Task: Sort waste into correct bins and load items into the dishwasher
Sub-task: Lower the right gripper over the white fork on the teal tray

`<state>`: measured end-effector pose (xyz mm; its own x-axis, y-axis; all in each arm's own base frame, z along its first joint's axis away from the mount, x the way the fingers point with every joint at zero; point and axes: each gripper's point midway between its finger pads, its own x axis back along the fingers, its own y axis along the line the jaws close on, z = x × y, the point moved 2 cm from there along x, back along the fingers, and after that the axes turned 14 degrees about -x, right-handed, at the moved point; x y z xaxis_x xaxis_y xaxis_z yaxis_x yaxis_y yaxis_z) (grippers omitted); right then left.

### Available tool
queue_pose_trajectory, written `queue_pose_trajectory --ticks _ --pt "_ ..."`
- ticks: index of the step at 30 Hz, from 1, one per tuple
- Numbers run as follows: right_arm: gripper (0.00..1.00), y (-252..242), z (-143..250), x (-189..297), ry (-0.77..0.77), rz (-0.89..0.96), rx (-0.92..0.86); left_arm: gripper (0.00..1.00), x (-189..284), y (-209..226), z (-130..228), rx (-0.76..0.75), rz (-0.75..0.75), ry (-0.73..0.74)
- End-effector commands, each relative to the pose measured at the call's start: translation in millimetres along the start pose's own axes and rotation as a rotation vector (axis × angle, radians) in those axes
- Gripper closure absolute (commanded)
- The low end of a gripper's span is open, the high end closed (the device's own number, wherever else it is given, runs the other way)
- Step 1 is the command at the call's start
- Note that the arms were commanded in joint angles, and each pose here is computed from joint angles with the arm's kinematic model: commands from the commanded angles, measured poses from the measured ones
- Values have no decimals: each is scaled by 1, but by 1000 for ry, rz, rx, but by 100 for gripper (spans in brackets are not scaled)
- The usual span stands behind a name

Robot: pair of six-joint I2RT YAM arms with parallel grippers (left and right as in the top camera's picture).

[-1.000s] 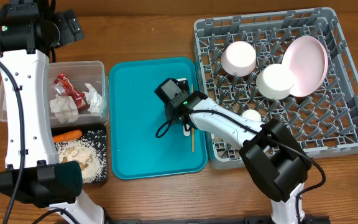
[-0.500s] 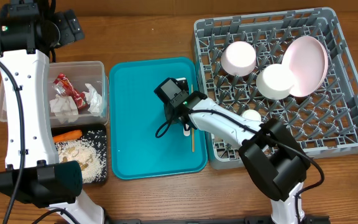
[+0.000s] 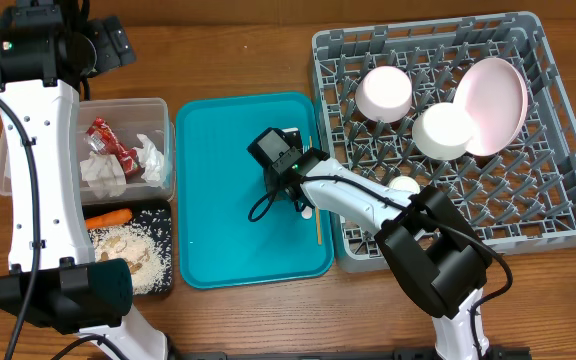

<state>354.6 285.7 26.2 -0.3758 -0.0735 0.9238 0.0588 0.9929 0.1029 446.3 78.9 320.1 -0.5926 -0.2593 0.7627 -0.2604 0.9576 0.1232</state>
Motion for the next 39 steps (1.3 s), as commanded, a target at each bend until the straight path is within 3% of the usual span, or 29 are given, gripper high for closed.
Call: queue_pose_trajectory --ticks 1,5,7,8,15,18,26,29,39 --pt "45 8 5 -1 39 -44 -10 0 13 1 -8 16 10 -39" --pt "42 16 12 0 92 -99 -10 0 13 1 -8 17 10 -39" --pt "11 18 16 1 113 -114 -8 0 13 1 -8 16 10 -39" --pt "0 19 18 1 124 -122 9 0 13 1 -8 16 10 -39" --pt "0 30 31 5 208 -203 36 0 13 1 -8 16 10 -39" --pt "26 30 31 5 209 -202 37 0 13 1 -8 16 10 -39" --pt "85 30 32 6 211 -202 57 0 13 1 -8 16 10 -39" --pt "96 30 32 7 211 -201 58 0 13 1 -8 17 10 -39" --pt "96 17 19 23 145 -116 10 0 13 1 -8 16 10 -39"
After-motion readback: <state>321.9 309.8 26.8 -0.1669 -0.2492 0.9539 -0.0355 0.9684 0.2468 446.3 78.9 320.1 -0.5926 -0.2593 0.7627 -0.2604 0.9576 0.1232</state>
